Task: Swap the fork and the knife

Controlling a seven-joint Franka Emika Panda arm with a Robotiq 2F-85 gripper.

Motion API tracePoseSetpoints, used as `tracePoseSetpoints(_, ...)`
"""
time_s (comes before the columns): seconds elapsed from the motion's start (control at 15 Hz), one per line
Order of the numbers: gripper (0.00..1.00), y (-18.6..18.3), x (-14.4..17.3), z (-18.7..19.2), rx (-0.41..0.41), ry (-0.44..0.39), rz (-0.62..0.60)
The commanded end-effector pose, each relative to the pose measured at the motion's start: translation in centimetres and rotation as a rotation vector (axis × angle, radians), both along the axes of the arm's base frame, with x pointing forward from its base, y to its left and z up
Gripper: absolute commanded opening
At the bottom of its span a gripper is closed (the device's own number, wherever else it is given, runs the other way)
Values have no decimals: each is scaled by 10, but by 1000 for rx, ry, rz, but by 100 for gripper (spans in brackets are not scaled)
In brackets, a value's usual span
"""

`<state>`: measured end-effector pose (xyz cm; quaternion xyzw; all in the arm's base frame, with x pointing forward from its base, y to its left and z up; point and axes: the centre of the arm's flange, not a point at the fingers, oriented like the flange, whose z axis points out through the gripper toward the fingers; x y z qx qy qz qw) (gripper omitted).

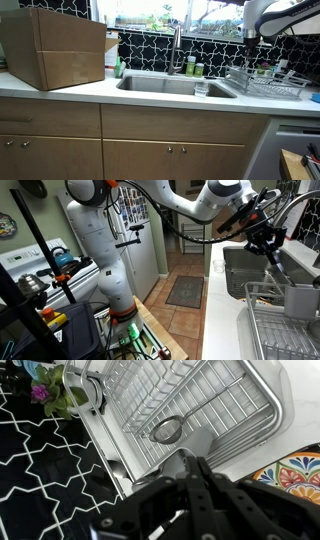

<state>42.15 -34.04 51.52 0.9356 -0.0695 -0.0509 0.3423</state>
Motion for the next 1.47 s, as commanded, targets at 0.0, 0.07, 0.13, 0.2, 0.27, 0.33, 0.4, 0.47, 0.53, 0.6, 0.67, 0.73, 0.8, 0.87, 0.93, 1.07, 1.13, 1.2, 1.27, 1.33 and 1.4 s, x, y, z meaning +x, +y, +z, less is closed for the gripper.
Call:
tracePoseSetpoints(0.0, 1, -13, -4, 6, -17, 38, -66)
tracePoseSetpoints(0.07, 1, -14, -5, 6, -8, 36, -78)
tracePoseSetpoints(0.13, 1, -16, -6, 8, 3, 28, -90)
tracePoseSetpoints(0.2, 1, -17, -7, 9, 8, 27, -98)
tracePoseSetpoints(0.27, 1, -18, -9, 13, 8, 23, -109)
tracePoseSetpoints(0.33, 1, -19, -11, 16, 9, 19, -118)
tracePoseSetpoints(0.4, 1, -20, -14, 20, 10, 12, -134)
tracePoseSetpoints(0.47, 1, -22, -15, 23, 13, 9, -145)
tracePoseSetpoints(0.53, 1, -23, -18, 27, 18, 3, -165)
tracePoseSetpoints(0.6, 1, -25, -19, 30, 22, -4, -176)
tracePoseSetpoints(0.67, 1, -27, -22, 35, 33, -13, -193)
tracePoseSetpoints(0.73, 1, -28, -25, 38, 37, -21, -206)
tracePoseSetpoints(0.8, 1, -30, -28, 42, 43, -27, -220)
tracePoseSetpoints(0.87, 1, -32, -30, 46, 49, -29, -234)
tracePoseSetpoints(0.93, 1, -35, -33, 50, 54, -30, -249)
tracePoseSetpoints(1.07, 1, -38, -38, 58, 60, -34, -271)
tracePoseSetpoints(1.13, 1, -39, -40, 62, 64, -34, -282)
tracePoseSetpoints(1.2, 1, -41, -42, 66, 69, -34, -290)
tracePoseSetpoints(1.27, 1, -43, -43, 69, 72, -33, -297)
tracePoseSetpoints(1.33, 1, -45, -44, 73, 77, -29, -308)
tracePoseSetpoints(1.4, 1, -46, -46, 75, 78, -29, -315)
